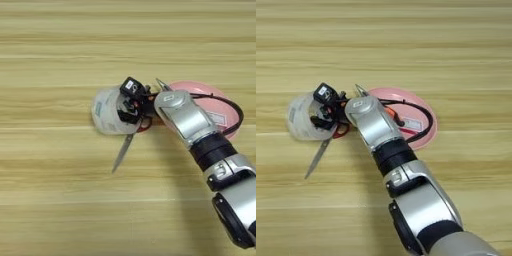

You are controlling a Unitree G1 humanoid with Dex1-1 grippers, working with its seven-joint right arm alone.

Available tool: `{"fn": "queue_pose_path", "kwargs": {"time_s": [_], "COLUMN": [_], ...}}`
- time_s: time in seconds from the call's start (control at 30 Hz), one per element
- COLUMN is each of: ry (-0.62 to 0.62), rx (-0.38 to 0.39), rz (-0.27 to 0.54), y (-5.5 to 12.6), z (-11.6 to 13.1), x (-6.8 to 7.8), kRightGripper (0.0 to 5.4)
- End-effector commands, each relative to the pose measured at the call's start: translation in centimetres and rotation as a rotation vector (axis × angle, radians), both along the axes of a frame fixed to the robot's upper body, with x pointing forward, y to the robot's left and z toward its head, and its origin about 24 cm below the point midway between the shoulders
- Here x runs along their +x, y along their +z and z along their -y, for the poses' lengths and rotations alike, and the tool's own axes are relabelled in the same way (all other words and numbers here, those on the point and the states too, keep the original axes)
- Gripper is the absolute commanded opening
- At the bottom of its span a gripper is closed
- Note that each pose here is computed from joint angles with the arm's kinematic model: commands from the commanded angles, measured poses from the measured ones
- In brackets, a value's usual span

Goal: Move the objects on the table

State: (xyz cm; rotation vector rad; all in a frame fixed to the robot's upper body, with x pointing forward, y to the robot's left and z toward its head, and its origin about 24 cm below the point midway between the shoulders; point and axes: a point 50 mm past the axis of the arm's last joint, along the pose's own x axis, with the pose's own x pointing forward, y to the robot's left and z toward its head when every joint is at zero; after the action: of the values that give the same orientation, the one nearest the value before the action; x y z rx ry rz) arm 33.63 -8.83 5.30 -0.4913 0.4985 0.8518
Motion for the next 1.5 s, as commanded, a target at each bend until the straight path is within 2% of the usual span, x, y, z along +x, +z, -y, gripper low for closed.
{"fn": "queue_pose_path", "kwargs": {"time_s": [0.03, 0.4, 0.9, 1.03, 1.23, 1.5], "ry": [-0.042, -0.047, -0.058, -0.057, -0.073, -0.064], "rx": [-0.057, -0.012, 0.02, 0.021, -0.017, -0.008], "rz": [0.011, 0.072, 0.128, 0.13, 0.143, 0.139], "y": [-0.2, 1.8, 3.0, 3.0, 3.0, 3.2], "z": [1.2, 1.0, 1.2, 1.2, 2.1, 2.1], "x": [0.2, 1.1, 1.7, 1.7, 2.0, 1.9], "kRightGripper": [3.29, 2.53, 1.57, 1.49, 1.39, 1.3]}}
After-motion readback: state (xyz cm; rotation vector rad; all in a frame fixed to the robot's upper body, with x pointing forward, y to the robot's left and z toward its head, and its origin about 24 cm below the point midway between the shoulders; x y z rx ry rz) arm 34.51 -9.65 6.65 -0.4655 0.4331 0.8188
